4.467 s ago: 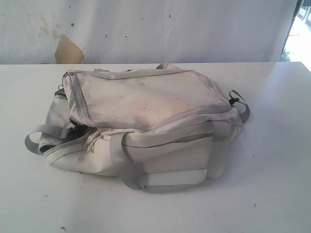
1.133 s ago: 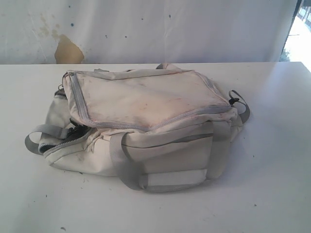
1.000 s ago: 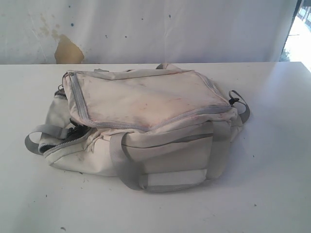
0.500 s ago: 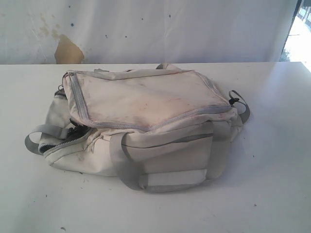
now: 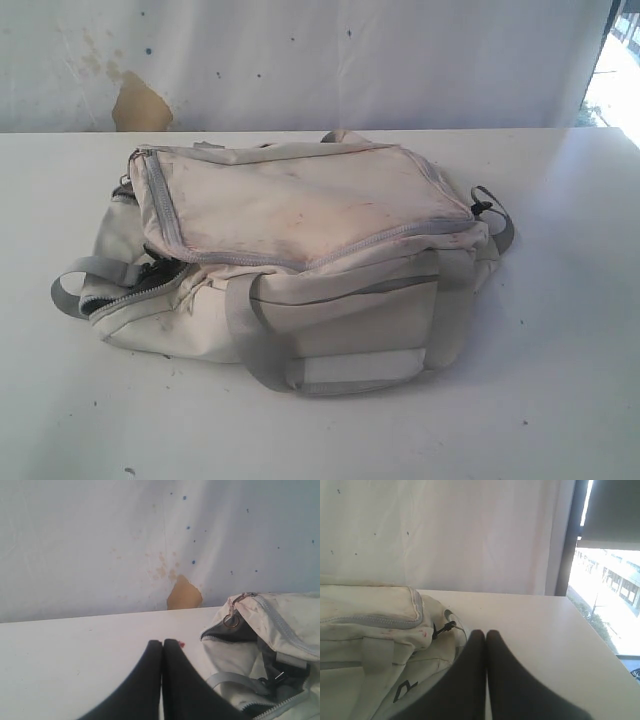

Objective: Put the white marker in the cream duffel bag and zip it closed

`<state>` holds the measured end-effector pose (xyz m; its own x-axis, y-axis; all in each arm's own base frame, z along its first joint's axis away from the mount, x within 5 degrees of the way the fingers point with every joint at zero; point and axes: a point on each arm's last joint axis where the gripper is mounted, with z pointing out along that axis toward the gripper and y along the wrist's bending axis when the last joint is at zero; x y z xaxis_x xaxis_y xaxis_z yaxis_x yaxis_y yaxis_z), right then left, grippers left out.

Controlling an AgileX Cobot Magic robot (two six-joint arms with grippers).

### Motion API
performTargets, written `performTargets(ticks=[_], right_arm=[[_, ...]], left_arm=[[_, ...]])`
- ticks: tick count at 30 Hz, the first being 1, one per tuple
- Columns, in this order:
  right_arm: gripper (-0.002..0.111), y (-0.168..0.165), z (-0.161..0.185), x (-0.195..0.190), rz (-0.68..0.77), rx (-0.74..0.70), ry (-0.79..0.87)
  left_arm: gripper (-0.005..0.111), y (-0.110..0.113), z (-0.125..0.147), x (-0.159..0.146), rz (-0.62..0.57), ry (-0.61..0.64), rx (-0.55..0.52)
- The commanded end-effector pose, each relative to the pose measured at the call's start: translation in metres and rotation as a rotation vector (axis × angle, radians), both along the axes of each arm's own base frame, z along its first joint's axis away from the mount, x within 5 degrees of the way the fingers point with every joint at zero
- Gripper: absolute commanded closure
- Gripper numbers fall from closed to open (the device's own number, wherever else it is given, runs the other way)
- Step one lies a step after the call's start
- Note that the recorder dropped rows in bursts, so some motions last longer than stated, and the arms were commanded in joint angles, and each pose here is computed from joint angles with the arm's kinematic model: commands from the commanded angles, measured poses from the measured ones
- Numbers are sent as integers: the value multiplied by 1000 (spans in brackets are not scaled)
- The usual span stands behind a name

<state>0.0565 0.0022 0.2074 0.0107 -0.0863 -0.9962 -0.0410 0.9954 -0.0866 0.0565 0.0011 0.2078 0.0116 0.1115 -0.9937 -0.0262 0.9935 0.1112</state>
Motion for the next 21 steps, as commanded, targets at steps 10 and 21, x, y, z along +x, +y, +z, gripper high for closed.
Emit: performTargets(ticks=[10,21], right_arm=[[108,0,-2,0,2,-3,5],[108,0,-2,0,2,-3,5]], left_arm=[[107,0,-1,0,-5,2,-1],[107,0,-2,0,-4,9,-87]])
